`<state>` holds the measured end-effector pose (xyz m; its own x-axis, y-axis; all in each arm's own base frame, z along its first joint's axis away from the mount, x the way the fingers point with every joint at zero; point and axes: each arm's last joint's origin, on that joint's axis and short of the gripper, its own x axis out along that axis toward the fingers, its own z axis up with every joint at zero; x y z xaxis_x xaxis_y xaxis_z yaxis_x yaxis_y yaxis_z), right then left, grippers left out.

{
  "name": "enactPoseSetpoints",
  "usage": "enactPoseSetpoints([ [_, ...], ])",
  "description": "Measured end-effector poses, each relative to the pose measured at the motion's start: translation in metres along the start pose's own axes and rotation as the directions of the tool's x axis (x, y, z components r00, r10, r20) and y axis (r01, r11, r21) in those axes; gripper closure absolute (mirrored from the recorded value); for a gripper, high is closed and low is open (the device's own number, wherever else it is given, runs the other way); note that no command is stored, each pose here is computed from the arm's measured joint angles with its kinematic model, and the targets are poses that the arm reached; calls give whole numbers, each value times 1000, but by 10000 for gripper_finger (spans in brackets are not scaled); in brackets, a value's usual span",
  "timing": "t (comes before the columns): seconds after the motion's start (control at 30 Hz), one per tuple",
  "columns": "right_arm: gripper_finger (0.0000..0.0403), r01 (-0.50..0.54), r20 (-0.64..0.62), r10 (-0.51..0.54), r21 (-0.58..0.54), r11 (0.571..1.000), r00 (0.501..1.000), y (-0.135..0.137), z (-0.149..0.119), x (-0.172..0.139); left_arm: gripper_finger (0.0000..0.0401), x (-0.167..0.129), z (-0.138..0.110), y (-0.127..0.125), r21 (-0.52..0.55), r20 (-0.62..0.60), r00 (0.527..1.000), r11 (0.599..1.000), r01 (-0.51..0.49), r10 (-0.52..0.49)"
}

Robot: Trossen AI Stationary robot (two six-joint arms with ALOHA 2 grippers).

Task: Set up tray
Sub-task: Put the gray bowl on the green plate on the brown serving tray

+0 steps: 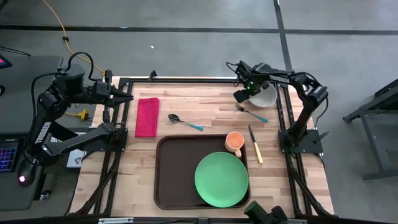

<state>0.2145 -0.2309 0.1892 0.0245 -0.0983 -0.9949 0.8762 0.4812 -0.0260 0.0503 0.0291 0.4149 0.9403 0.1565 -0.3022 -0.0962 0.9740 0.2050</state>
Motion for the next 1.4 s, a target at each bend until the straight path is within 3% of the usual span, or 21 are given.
enactPoseSetpoints([
  [0.57, 277, -31, -47, 32, 18, 999, 998, 3, 3, 16, 339, 0, 0, 0, 0, 0, 1000, 1000, 0, 0],
  [0.7, 305, -35, -48, 36, 17, 999, 998, 3, 3, 16, 339, 0, 0, 0, 0, 0, 1000, 1000, 0, 0],
  [0.93, 393, -36, -57, 37, 6, 999, 998, 3, 2, 15, 339, 0, 0, 0, 0, 0, 1000, 1000, 0, 0],
  [1.2, 399, -39, -78, 37, -20, 999, 996, 3, 0, 11, 339, 0, 0, 0, 0, 0, 1000, 1000, 1, -1],
  [1.4, 402, -72, -48, 70, -39, 997, 996, 5, -8, -9, 339, 0, 0, 0, 3, 1, 1000, 1000, 1, -1],
])
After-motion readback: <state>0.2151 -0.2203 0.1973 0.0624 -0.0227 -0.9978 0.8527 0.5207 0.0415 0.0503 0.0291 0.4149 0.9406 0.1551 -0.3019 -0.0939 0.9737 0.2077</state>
